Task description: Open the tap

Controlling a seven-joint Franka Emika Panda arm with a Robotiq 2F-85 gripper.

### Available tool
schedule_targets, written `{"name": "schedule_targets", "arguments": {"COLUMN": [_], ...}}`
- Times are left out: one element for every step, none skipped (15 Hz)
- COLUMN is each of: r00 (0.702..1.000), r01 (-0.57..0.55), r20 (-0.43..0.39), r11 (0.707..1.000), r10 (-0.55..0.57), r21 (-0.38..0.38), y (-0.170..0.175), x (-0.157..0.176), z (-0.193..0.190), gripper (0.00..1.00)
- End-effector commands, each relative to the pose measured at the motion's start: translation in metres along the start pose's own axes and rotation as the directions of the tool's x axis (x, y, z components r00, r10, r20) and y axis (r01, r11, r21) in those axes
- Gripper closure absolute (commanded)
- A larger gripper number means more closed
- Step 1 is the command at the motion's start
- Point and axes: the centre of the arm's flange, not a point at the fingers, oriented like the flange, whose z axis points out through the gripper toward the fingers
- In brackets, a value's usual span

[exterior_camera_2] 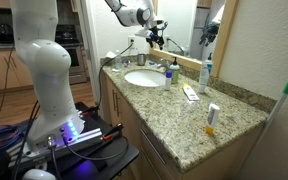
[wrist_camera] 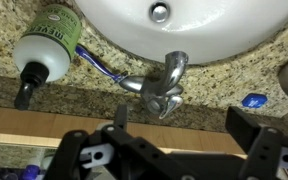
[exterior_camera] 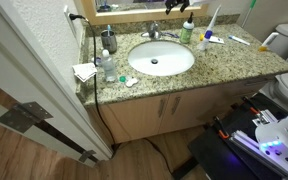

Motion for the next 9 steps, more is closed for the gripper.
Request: {"name": "schedule_targets", "arguments": {"r00": [0.999,0.999,0.998,0.997,0.996,0.995,0.998,0.997,0.997], "r01": [-0.028,-0.028,-0.039,-0.057,-0.07,-0.074,-0.052,-0.056,-0.059], "r20": [-0.034,-0.036,-0.044,-0.053,-0.058,-0.067,-0.042,-0.047,-0.05], "r11": [1.0,1.0,0.999,0.998,0.997,0.997,0.999,0.998,0.998], "r10": [0.028,0.029,0.039,0.058,0.072,0.076,0.052,0.057,0.06], "r21": [-0.001,0.007,0.004,0.018,0.03,0.031,0.016,0.02,0.022], "y": [0.006,0.008,0.008,0.006,0.003,0.001,0.006,0.005,0.004], "x": [0.016,0.019,0.022,0.025,0.028,0.03,0.015,0.018,0.02], "z": [0.038,0.048,0.056,0.063,0.069,0.073,0.059,0.064,0.067], "gripper": [0.0,0.0,0.0,0.0,0.0,0.0,0.0,0.0,0.0]}}
